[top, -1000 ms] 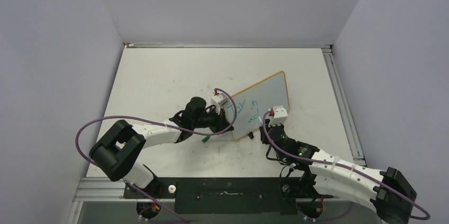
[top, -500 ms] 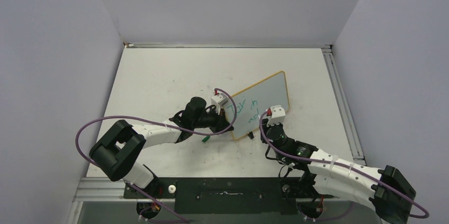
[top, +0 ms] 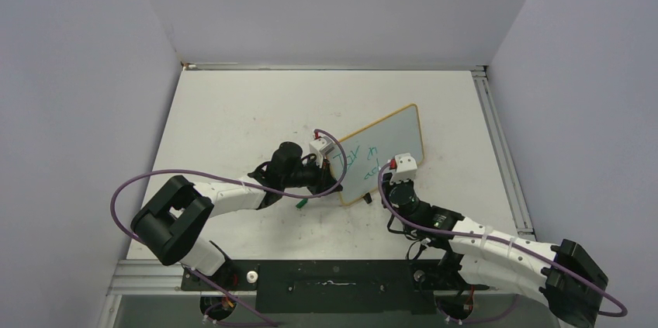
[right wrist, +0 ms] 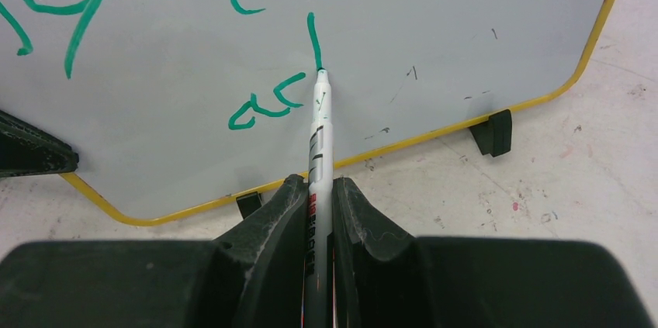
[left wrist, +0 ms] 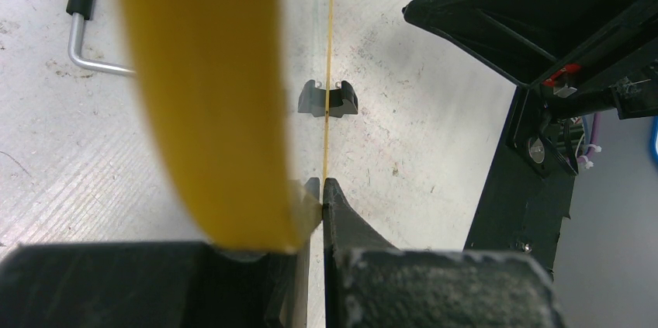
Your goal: Write a sentence on the whiteboard
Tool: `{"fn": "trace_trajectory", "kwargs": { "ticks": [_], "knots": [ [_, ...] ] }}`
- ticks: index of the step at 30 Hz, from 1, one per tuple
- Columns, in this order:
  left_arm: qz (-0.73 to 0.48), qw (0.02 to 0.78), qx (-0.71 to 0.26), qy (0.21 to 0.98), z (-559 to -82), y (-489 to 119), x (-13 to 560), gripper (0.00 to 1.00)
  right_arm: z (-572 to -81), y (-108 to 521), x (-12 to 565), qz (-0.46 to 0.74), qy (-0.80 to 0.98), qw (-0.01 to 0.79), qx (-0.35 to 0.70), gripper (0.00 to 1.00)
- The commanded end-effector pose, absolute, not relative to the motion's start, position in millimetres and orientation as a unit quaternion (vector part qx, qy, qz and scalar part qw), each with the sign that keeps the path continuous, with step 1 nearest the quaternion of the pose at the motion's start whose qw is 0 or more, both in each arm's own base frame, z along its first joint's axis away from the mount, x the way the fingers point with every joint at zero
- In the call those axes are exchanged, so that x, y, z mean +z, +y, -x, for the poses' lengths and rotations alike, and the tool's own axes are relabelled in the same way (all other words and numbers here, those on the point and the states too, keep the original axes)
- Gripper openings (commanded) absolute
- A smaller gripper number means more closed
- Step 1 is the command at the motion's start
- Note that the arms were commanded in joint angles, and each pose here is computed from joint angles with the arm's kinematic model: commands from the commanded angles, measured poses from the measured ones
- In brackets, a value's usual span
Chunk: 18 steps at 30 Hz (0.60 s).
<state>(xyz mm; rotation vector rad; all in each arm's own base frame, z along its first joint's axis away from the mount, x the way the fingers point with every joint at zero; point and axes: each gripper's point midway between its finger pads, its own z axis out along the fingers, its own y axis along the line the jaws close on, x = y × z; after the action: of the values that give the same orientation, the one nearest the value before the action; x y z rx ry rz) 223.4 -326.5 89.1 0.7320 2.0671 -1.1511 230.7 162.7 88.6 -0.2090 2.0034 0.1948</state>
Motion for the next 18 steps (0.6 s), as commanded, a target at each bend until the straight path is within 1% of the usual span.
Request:
{"fn": "trace_trajectory", "kwargs": {
  "ticks": [1,8,18],
  "knots": [
    [-0.295,0.317,-0.451,0.781,-217.2,-334.4,96.2,0.0,-244.9,167.5,113.3,0.065,0.82,0.562,0.087,0.05],
    [-0.294,0.317,-0.451,0.781,-217.0,-334.2,96.0,0.0,-249.3,165.2,116.3,0.058,0.818,0.568,0.078,0.05],
    [-0.295,0.317,-0.451,0.78,-216.5,-334.3,96.4,0.0,-247.7,165.8,109.3,0.06,0.826,0.556,0.078,0.05]
  ]
}}
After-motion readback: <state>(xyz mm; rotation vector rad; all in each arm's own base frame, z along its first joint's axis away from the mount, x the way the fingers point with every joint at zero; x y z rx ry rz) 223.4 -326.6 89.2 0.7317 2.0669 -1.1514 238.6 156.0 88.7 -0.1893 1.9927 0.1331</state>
